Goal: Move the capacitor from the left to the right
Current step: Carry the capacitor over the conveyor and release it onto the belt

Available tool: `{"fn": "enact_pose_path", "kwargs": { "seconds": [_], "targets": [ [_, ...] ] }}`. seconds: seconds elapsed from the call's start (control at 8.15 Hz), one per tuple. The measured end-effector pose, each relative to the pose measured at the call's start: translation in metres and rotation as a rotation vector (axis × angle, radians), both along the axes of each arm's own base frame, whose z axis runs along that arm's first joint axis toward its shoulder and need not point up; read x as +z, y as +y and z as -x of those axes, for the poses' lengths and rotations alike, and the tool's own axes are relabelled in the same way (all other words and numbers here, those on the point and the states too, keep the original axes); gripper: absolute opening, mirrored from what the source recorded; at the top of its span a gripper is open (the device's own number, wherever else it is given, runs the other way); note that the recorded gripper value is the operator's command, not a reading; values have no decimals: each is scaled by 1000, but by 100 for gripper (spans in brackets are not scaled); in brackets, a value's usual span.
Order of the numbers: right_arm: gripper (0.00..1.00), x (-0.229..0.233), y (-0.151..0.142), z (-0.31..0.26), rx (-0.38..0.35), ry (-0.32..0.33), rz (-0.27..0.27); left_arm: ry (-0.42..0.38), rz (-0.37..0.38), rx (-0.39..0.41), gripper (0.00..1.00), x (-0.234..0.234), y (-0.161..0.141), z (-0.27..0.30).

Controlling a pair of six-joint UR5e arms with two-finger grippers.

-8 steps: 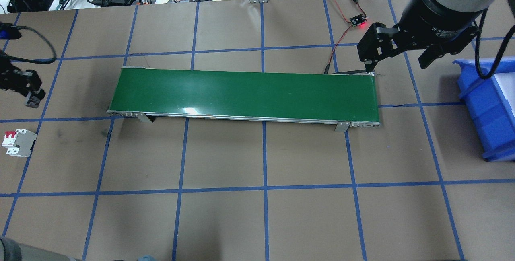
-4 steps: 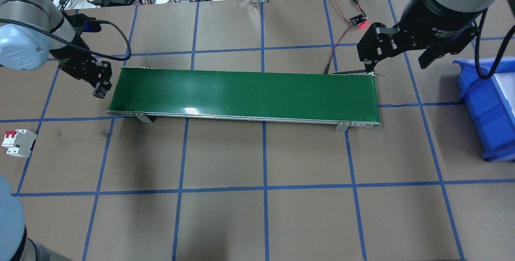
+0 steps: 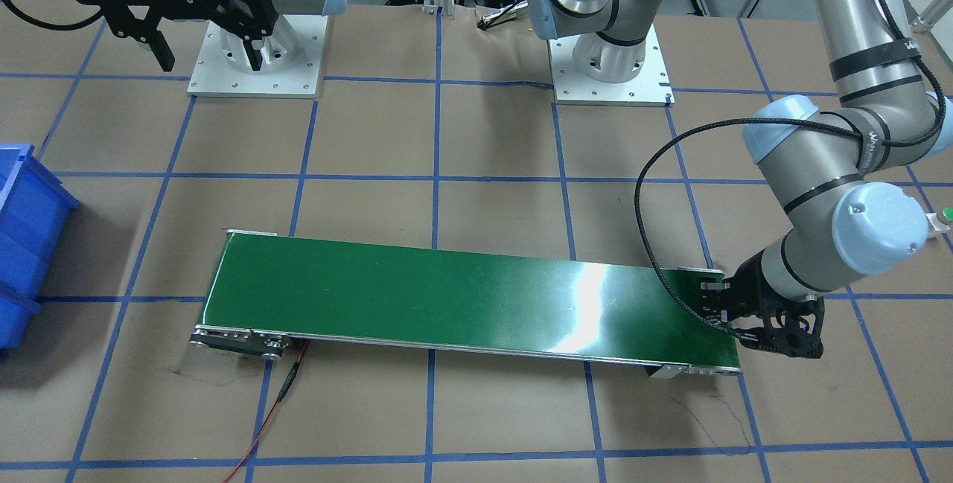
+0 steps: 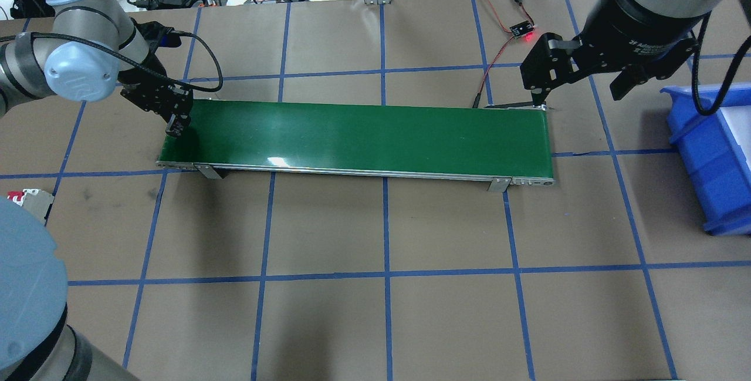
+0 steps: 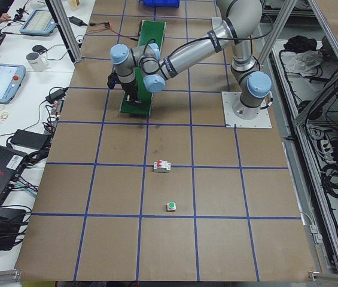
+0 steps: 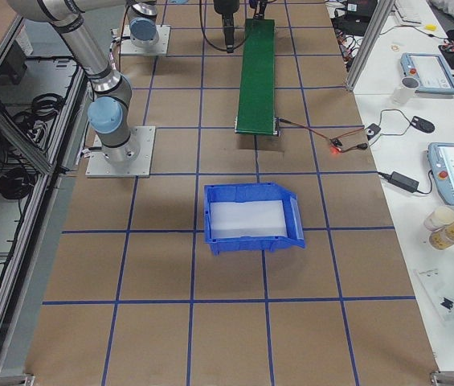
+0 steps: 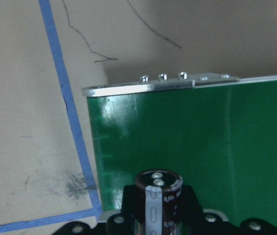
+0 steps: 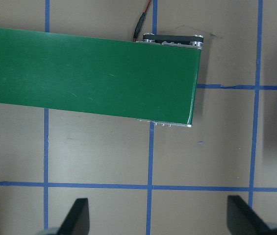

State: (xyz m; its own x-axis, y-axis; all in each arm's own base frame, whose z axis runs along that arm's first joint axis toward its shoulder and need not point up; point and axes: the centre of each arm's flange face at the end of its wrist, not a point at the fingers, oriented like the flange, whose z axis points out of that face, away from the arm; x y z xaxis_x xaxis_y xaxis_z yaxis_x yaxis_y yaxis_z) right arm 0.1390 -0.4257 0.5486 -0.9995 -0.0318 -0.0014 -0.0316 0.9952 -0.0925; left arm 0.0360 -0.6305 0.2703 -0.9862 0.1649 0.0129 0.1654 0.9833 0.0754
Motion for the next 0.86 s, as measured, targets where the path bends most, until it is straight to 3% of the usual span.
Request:
{"fn": "enact_pose_path", "kwargs": {
  "seconds": [0.37, 0.74, 0.86],
  "targets": [
    [100, 0, 0, 0, 0, 0, 0, -7, 13, 27, 0, 5, -6, 23],
    [100, 0, 0, 0, 0, 0, -1, -7, 17, 35, 14, 4, -6, 26],
    [100, -1, -1, 0, -1, 0, -1, -7, 15, 35, 24, 2, -6, 26]
  ]
}}
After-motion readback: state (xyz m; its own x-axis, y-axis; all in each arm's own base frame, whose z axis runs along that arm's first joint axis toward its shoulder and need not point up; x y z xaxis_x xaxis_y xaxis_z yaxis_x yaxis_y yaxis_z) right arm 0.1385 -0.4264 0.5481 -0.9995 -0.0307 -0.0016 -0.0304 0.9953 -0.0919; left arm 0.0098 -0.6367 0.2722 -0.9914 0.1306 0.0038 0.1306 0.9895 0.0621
